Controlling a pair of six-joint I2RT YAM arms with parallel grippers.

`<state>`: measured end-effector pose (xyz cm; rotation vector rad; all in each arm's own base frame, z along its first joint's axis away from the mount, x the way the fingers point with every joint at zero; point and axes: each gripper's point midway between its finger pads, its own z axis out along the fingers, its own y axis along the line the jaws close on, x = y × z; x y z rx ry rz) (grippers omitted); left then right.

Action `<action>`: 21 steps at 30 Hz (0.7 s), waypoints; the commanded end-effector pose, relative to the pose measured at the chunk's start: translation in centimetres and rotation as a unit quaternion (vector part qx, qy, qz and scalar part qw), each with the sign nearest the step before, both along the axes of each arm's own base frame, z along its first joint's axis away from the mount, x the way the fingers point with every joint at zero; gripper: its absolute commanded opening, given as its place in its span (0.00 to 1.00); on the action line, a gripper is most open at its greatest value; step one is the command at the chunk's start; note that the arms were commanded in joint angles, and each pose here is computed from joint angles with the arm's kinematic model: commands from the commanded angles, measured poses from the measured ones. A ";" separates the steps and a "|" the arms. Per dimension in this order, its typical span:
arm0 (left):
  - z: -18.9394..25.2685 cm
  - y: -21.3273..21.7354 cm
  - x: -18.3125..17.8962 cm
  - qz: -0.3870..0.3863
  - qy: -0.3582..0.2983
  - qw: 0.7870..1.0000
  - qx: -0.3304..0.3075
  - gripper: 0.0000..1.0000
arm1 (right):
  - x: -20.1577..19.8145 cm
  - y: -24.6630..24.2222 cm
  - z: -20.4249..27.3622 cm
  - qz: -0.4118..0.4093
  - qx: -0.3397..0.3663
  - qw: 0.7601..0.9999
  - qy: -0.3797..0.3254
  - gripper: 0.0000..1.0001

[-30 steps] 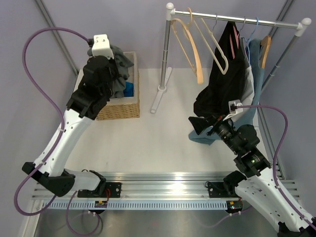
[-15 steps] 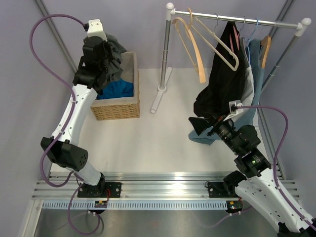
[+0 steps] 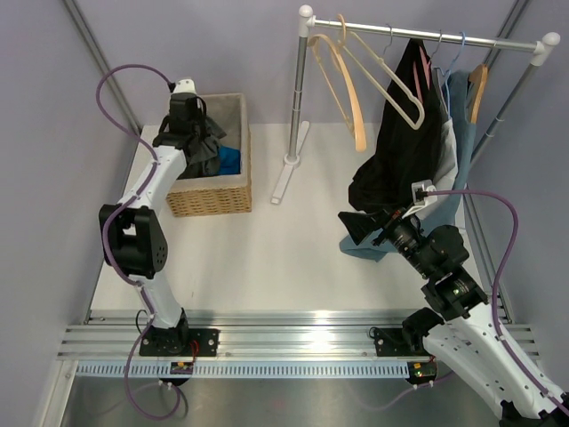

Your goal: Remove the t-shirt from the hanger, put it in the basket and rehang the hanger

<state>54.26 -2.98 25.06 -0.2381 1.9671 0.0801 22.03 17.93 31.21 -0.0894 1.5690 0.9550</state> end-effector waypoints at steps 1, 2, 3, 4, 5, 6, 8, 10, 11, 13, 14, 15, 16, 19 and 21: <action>0.5 -1.4 1.4 -0.040 -0.027 0.999 -0.010 0.00 | -0.3 0.3 1.3 0.010 0.013 1.000 -0.021 0.99; -0.2 -1.9 1.6 -0.055 -0.021 0.998 -0.015 0.00 | -0.3 0.3 1.3 0.009 0.013 1.000 -0.022 0.99; -0.5 -2.3 1.8 -0.066 -0.022 0.997 -0.018 0.00 | -0.4 0.2 1.4 0.010 0.015 1.000 -0.022 0.99; -0.8 -2.7 1.8 -0.077 -0.021 0.997 -0.021 0.00 | -0.5 0.3 1.4 0.013 0.015 1.000 -0.023 1.00; -0.9 -3.3 1.8 -0.094 -0.020 0.995 -0.029 0.00 | -0.5 0.3 1.4 0.013 0.015 1.000 -0.023 1.00; -1.1 -3.6 1.8 -0.100 -0.019 0.994 -0.031 0.00 | -0.6 0.2 1.6 0.012 0.016 1.000 -0.024 0.99; -1.9 -3.9 2.0 -0.106 -0.013 0.994 -0.035 0.00 | -0.7 0.2 1.6 0.012 0.015 1.000 -0.025 0.99; -2.8 -3.7 2.1 -0.104 -0.005 0.994 -0.036 0.04 | -0.7 0.0 1.7 0.008 0.015 0.999 -0.027 1.00; -3.0 -3.6 2.1 -0.104 -0.003 0.994 -0.036 0.06 | -0.7 -0.1 1.8 0.006 0.016 0.999 -0.028 1.00; -3.9 -3.1 2.0 -0.099 0.006 0.994 -0.036 0.19 | -0.9 -0.2 1.9 0.007 0.016 0.999 -0.030 0.99; -4.0 -3.1 1.9 -0.098 0.008 0.994 -0.037 0.30 | -0.9 -0.2 1.9 0.007 0.016 0.999 -0.030 0.99; -4.6 -2.9 1.7 -0.093 0.016 0.995 -0.043 0.53 | -1.0 -0.2 2.0 0.007 0.016 0.999 -0.033 0.99; -4.6 -3.2 1.6 -0.097 0.018 0.994 -0.050 0.58 | -1.0 -0.3 2.1 0.004 0.016 0.999 -0.034 0.99; -3.9 -3.3 1.0 -0.101 0.020 0.993 -0.060 0.73 | -0.9 -0.4 2.0 0.001 0.016 0.999 -0.034 0.99; -1.9 -3.4 0.2 -0.105 0.007 0.992 -0.063 0.82 | -0.8 -0.3 1.8 0.004 0.013 0.999 -0.032 0.99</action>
